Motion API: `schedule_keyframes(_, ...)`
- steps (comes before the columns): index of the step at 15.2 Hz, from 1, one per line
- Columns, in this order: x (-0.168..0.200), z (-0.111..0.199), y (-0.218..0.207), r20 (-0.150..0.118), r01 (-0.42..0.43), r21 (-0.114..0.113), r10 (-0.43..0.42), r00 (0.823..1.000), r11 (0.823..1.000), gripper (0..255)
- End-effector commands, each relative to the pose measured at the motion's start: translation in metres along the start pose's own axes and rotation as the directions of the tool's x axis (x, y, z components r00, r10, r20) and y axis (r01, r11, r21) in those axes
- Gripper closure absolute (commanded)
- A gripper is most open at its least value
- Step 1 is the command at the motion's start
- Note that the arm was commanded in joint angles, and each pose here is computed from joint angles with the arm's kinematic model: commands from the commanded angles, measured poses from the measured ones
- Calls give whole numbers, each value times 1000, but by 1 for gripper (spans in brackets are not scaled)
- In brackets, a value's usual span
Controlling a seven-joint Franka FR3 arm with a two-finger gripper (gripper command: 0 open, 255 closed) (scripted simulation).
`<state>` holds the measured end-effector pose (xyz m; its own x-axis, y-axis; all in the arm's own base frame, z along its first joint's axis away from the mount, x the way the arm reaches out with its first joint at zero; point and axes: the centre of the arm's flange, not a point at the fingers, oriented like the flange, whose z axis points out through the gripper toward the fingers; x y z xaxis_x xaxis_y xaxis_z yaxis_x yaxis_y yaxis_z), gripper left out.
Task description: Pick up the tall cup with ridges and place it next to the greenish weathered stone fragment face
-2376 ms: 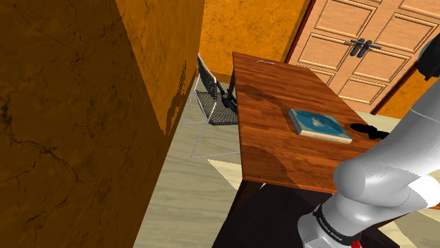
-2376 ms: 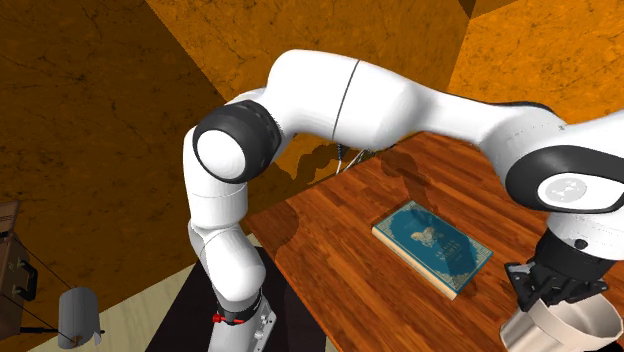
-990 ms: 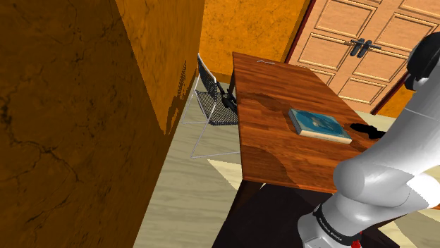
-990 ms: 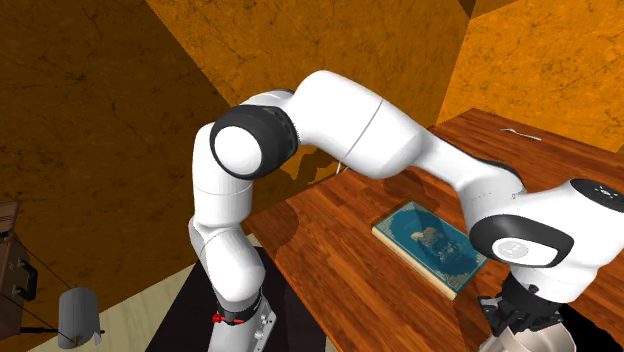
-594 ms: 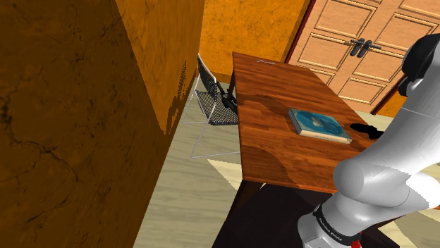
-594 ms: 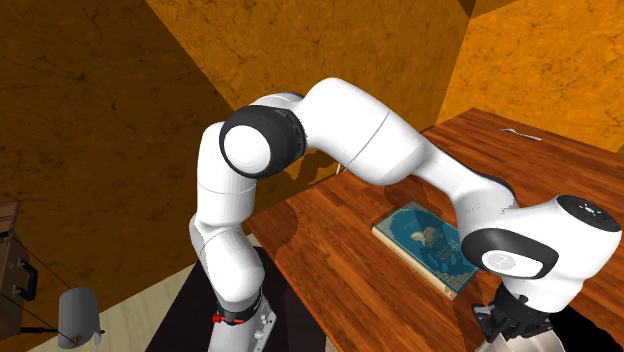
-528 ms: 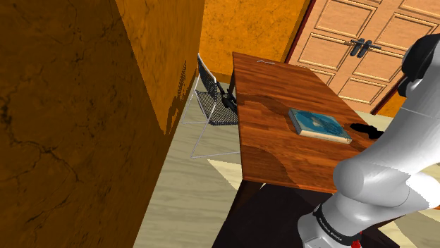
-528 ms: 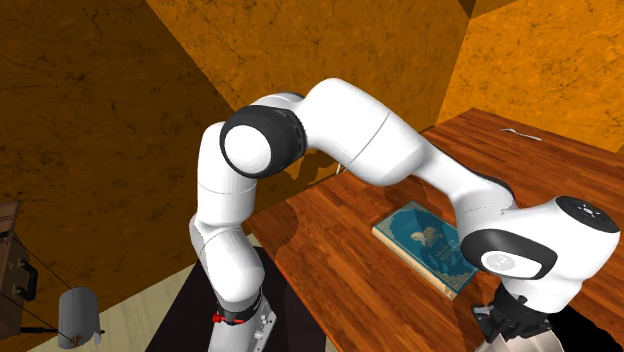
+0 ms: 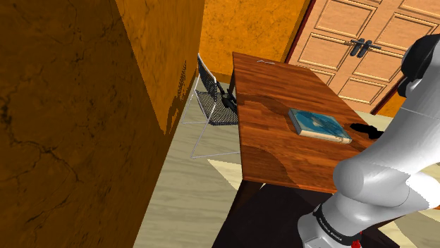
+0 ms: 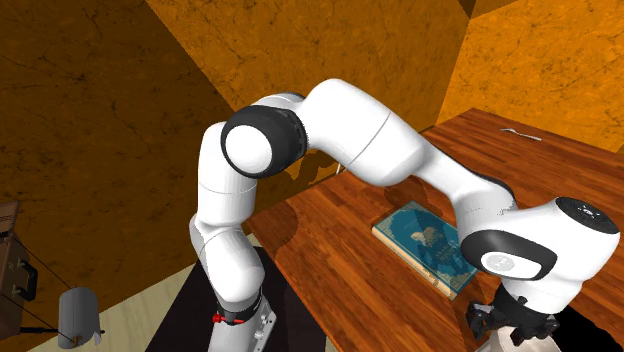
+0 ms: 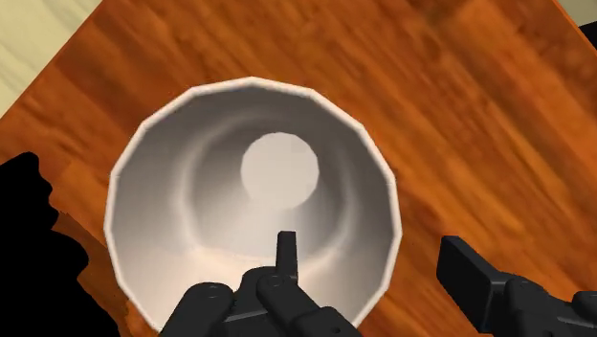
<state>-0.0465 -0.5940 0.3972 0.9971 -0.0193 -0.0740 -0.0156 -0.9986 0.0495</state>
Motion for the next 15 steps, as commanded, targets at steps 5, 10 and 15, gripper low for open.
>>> schedule_keyframes(5, 0, -13, 0, 0, 0, 0, 0, 1000, 1000, 0)
schedule_keyframes(10, 0, -50, 0, 0, 0, 0, 0, 1000, 1000, 0)
schedule_keyframes(15, 0, -50, 0, 0, 0, 0, 0, 1000, 1000, 0)
